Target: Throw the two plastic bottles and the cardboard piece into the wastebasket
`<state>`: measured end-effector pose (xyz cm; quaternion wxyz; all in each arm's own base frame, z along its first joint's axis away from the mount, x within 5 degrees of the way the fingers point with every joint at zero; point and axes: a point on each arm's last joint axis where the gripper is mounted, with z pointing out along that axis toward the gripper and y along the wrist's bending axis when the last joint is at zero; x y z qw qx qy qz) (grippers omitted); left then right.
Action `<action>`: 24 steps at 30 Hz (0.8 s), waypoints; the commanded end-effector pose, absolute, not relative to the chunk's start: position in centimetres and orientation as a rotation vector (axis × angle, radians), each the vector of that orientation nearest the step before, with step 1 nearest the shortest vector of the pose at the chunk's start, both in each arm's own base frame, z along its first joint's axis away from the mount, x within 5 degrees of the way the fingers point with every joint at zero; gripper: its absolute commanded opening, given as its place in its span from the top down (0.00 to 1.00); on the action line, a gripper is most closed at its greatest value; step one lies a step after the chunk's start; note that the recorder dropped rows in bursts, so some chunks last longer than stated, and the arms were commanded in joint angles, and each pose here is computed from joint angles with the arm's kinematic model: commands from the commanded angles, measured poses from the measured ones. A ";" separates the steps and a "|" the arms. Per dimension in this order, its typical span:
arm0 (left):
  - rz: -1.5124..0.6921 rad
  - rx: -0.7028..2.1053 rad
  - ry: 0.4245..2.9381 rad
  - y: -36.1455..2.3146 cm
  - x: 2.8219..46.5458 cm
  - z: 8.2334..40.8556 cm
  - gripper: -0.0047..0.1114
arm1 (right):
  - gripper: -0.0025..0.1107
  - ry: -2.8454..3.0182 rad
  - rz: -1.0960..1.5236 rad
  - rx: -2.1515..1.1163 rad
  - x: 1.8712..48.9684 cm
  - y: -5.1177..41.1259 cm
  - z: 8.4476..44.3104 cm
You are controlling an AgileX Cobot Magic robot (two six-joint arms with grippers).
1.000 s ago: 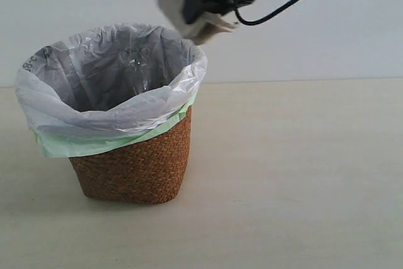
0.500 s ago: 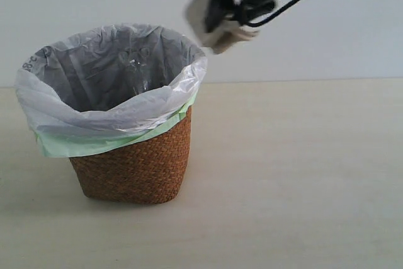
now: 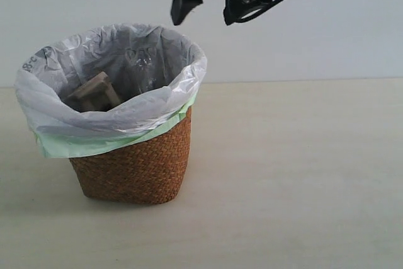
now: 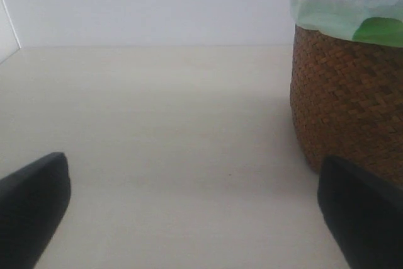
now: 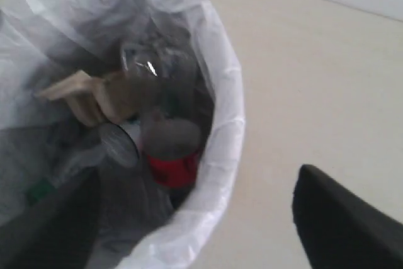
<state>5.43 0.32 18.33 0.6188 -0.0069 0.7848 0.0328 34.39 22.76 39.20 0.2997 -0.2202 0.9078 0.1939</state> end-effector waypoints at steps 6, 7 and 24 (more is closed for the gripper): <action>0.063 -0.018 1.791 0.3 5.4 18.5 0.03 | 0.97 2.455 0.178 -0.631 33.4 19.6 40.3; 0.063 -0.018 1.791 0.3 5.4 18.5 0.03 | 0.98 2.447 0.182 -0.629 33.2 19.5 40.6; 0.063 -0.018 1.791 0.3 5.4 18.5 0.03 | 0.98 2.176 0.267 -0.611 23.6 14.7 42.4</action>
